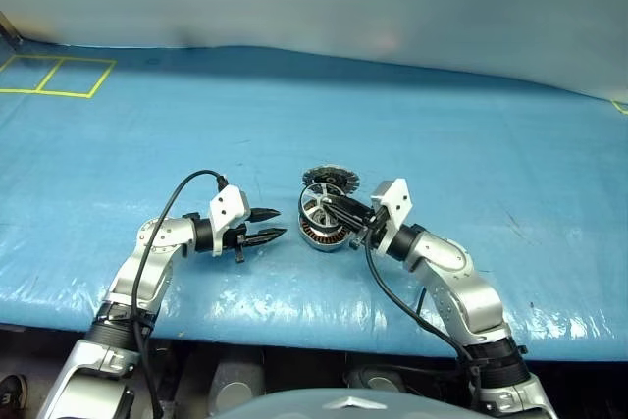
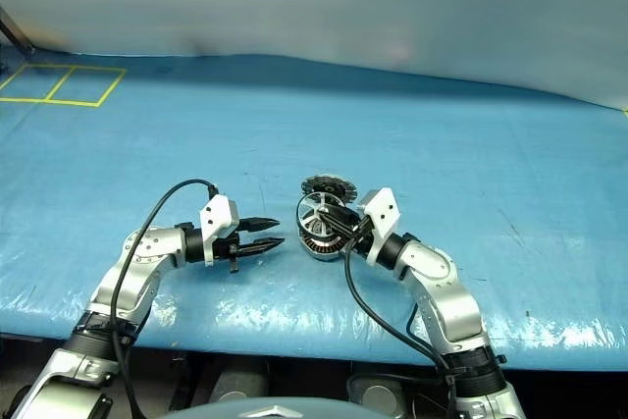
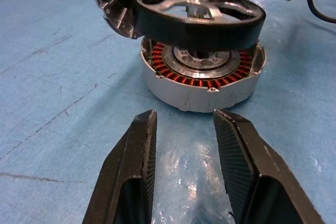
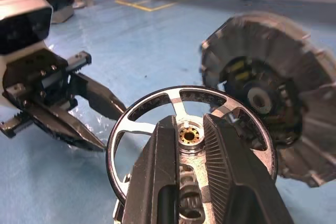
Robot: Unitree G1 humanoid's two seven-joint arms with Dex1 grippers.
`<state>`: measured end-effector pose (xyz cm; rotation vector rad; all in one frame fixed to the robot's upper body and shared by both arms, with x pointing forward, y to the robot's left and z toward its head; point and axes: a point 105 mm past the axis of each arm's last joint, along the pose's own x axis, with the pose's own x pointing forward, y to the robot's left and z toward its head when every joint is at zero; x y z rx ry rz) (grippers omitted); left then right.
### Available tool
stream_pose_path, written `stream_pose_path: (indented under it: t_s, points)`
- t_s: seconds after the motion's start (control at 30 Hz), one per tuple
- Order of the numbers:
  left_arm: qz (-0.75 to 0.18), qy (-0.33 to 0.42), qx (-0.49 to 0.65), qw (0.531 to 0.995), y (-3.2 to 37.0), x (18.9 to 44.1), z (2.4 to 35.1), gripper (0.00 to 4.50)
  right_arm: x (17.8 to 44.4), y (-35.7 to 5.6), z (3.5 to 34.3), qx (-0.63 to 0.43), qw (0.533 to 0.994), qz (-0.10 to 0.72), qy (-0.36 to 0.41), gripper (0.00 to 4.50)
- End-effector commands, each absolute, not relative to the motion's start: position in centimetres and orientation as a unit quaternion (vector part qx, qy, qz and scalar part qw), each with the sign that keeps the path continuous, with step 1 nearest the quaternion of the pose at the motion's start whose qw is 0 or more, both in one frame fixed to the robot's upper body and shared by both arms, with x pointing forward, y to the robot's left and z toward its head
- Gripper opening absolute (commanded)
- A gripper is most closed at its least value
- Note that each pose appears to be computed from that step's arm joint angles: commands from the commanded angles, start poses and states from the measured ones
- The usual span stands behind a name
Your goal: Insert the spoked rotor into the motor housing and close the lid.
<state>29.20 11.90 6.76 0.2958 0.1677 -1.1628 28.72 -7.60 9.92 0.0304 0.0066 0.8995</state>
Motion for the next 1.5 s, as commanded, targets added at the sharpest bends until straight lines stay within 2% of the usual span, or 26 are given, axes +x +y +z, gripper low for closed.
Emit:
stream_pose_path:
  t_s: [0.03,0.5,0.9,1.2,1.37,1.5]
  points:
    - [-0.552,0.059,0.140,0.820,11.4,29.2,7.5,1.80,28.8,-7.8,12.1,0.027,0.899,0.435,-0.032,0.35]
    - [-0.551,0.061,0.134,0.822,11.3,29.1,7.2,1.80,28.3,-9.1,11.0,0.013,0.908,0.419,-0.005,0.35]
    - [-0.553,0.061,0.134,0.820,11.2,29.2,7.1,1.80,27.8,-13.9,11.1,-0.046,0.933,0.357,0.014,0.35]
    - [-0.555,0.061,0.135,0.819,11.2,29.3,7.0,1.80,28.2,-15.9,10.0,-0.061,0.944,0.322,0.042,0.35]
    - [-0.554,0.062,0.136,0.819,11.3,29.3,7.1,1.80,28.3,-17.0,7.4,-0.084,0.946,0.297,0.099,0.35]
    - [-0.553,0.063,0.136,0.819,11.3,29.3,7.0,1.80,28.2,-17.3,7.2,-0.085,0.946,0.294,0.103,0.35]
